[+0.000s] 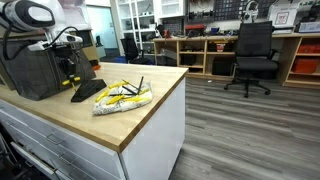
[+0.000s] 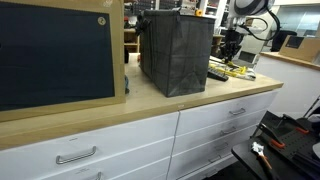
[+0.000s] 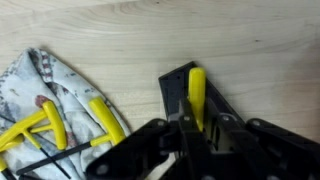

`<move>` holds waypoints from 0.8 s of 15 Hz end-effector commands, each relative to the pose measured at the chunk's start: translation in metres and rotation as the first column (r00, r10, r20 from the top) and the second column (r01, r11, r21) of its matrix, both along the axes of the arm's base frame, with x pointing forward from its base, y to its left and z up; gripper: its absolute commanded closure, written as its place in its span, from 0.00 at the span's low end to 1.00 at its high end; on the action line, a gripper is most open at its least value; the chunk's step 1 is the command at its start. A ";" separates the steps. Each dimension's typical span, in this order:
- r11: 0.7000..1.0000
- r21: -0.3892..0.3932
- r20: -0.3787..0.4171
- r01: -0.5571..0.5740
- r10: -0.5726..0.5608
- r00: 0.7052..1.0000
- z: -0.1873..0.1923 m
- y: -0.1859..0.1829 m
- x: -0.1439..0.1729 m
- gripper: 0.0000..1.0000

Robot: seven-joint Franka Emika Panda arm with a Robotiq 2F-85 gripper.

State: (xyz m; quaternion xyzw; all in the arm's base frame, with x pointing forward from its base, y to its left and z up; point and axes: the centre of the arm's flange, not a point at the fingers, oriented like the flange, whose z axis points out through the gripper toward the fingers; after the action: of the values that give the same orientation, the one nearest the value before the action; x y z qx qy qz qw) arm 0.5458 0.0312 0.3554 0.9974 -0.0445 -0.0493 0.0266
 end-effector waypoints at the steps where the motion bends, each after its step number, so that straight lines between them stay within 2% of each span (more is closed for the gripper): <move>1: 0.996 0.086 0.077 0.018 -0.025 0.997 0.020 0.015 0.005 0.96; 5: 0.981 0.182 0.150 0.067 -0.095 0.984 0.048 0.012 -0.003 0.96; 8: 0.973 0.206 0.182 0.101 -0.140 0.973 0.063 0.001 -0.007 0.96; 9: 0.972 0.207 0.182 0.112 -0.150 0.972 0.067 -0.003 -0.007 0.96; 12: 0.971 0.199 0.117 0.133 -0.158 0.981 0.064 -0.008 -0.007 0.96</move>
State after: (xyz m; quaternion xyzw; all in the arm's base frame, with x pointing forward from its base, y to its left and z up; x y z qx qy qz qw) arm 0.5487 0.0288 0.4161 0.9911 -0.1103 0.0310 -0.0680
